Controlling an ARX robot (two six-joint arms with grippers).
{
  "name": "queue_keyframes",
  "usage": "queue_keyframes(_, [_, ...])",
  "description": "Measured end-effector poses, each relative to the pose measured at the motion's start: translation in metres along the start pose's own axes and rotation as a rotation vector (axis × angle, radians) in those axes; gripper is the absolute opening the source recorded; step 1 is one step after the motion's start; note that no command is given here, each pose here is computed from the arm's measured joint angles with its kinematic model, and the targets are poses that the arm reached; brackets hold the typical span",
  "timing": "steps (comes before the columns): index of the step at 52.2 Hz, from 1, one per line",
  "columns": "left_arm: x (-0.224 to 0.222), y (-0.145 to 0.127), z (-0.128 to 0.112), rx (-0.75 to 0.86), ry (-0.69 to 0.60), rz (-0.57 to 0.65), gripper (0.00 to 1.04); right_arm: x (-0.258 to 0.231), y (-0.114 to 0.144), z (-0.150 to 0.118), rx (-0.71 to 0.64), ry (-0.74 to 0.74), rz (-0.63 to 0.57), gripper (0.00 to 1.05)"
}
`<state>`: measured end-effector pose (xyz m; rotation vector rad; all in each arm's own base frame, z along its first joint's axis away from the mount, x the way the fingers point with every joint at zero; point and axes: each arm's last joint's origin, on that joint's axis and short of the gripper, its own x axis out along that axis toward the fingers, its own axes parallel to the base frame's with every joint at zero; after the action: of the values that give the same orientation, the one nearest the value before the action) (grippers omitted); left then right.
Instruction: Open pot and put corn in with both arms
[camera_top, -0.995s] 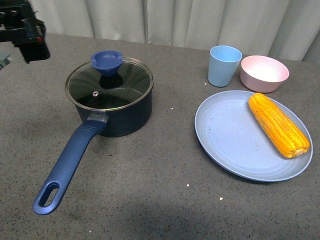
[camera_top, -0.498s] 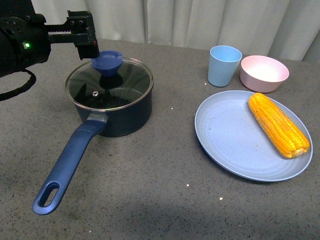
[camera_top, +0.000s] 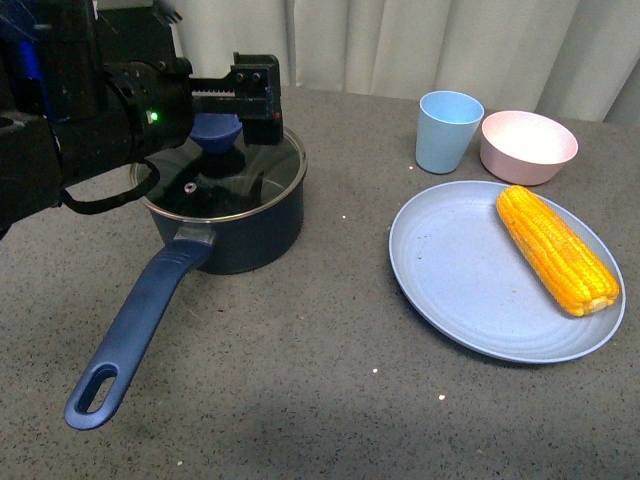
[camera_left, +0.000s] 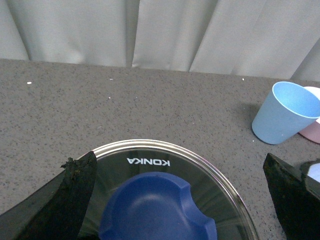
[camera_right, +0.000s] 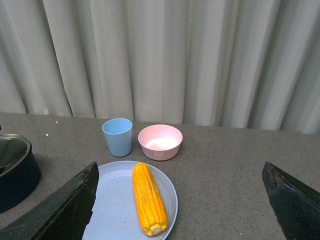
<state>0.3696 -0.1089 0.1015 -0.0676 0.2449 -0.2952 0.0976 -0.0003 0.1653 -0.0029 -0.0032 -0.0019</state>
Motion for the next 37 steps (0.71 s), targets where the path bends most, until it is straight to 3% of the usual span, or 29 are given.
queue_keyframes(23, [0.007, 0.002, -0.024, 0.027, 0.069, 0.008, 0.98, 0.000, 0.000, 0.000, 0.000, 0.000, 0.000, 0.96])
queue_keyframes(37, [0.007, 0.003, -0.024, 0.040, 0.069, 0.010, 0.61, 0.000, 0.000, 0.000, 0.000, 0.000, 0.000, 0.96])
